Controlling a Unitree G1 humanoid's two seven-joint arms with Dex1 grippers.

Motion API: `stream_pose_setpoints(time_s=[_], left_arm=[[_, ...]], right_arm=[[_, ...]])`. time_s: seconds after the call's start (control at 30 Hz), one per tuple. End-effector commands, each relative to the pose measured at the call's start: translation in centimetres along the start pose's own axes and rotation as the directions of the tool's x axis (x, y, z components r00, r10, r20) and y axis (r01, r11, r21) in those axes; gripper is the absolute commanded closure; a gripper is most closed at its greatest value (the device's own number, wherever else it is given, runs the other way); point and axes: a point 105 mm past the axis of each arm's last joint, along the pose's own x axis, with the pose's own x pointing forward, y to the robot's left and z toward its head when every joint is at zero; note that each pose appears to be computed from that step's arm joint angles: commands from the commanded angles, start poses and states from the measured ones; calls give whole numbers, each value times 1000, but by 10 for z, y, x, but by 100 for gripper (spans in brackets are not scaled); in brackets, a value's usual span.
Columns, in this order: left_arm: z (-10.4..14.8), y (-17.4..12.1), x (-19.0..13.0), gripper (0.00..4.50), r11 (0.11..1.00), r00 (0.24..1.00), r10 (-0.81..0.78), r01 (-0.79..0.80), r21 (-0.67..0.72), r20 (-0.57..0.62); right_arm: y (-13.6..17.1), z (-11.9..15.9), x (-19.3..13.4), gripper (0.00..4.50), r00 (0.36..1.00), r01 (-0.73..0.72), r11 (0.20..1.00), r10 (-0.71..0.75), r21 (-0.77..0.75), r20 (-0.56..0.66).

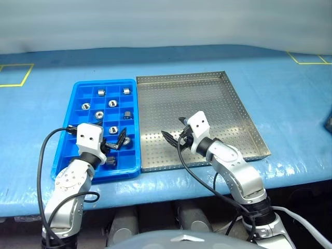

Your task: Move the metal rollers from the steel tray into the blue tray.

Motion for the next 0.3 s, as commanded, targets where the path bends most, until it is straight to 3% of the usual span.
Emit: stream_pose_setpoints(time_s=[0.03,0.3], left_arm=[[8,-2,-1,3,1000,999,-12,11,18,36],[7,-4,0,3,1000,999,-24,24,14,32]], right_arm=[[0,11,0,0,999,-1,1000,2,-19,42],[0,10,0,0,999,4,1000,-3,-21,39]])
